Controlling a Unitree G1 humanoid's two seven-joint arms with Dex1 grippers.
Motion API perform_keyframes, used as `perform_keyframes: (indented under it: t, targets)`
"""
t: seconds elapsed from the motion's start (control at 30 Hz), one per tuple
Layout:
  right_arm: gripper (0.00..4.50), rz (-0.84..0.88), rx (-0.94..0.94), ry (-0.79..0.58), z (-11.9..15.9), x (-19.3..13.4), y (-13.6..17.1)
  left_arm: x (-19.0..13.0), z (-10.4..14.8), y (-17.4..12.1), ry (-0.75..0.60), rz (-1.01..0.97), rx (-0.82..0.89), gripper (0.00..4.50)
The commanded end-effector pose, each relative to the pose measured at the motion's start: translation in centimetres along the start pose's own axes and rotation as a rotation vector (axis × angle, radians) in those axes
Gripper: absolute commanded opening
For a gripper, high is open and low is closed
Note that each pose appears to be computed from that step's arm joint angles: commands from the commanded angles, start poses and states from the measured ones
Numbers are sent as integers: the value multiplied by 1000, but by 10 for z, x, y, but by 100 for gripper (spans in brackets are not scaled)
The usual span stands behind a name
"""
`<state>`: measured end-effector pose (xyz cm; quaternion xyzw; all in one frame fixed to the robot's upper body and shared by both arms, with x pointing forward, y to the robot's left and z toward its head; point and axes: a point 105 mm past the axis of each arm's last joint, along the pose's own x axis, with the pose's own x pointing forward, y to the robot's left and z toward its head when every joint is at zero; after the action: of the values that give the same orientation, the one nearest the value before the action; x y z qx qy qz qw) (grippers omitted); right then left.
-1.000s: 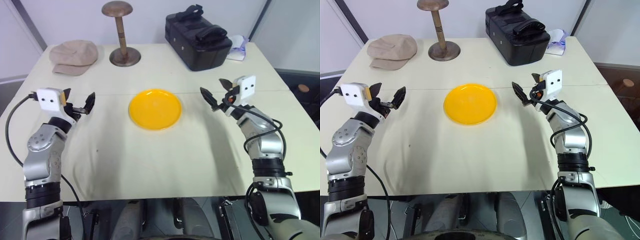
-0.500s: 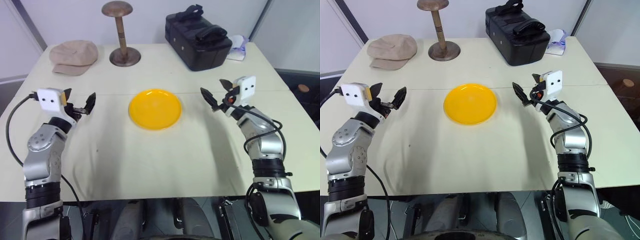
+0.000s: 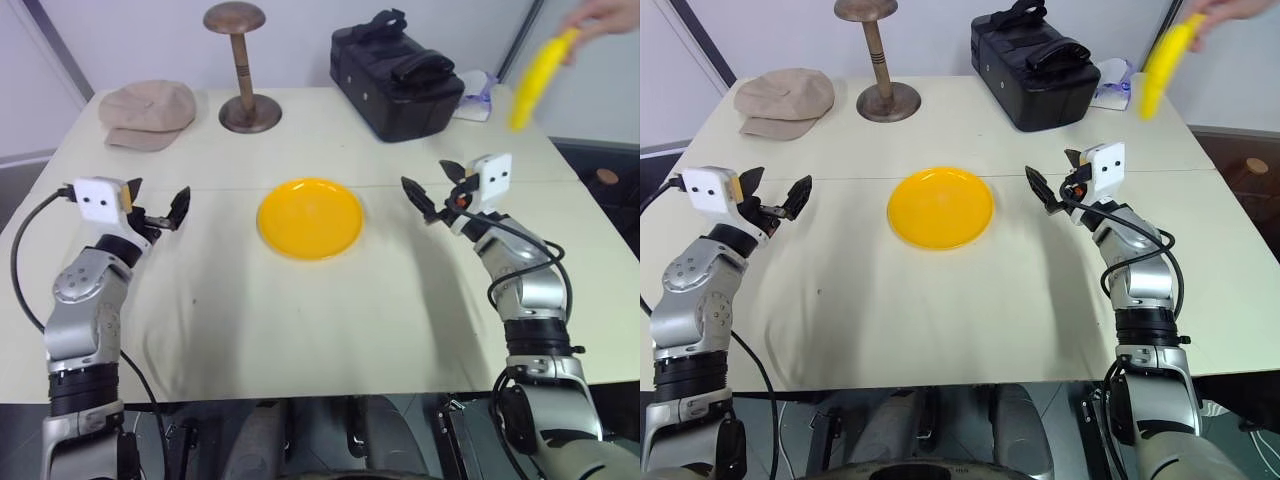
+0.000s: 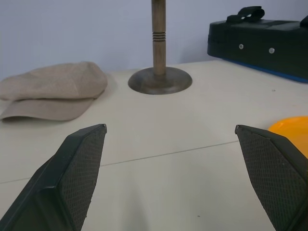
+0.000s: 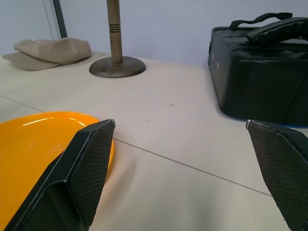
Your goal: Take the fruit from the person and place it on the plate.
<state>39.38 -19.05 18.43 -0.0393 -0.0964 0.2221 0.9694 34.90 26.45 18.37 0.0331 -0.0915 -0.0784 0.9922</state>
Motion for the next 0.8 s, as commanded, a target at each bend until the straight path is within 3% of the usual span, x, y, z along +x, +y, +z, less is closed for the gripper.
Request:
perform_keyframes:
  t: [0.03, 0.27, 0.5, 0.63, 0.8]
  targets:
    - [450, -14, -40, -55, 17, -3, -5, 0, 15, 4, -48, 8, 40, 448]
    - [450, -10, -41, -57, 18, -2, -4, 1, 20, 5, -53, -28, 50, 448]
    - [450, -11, -43, -55, 18, -3, -6, -21, 63, -65, -39, -649, -54, 448]
    - [450, -6, -42, -55, 23, -7, -7, -23, 77, -77, -24, -776, -77, 448]
    - [450, 97, -20, -90, 48, -2, 13, -12, 87, -89, -54, -829, -79, 448]
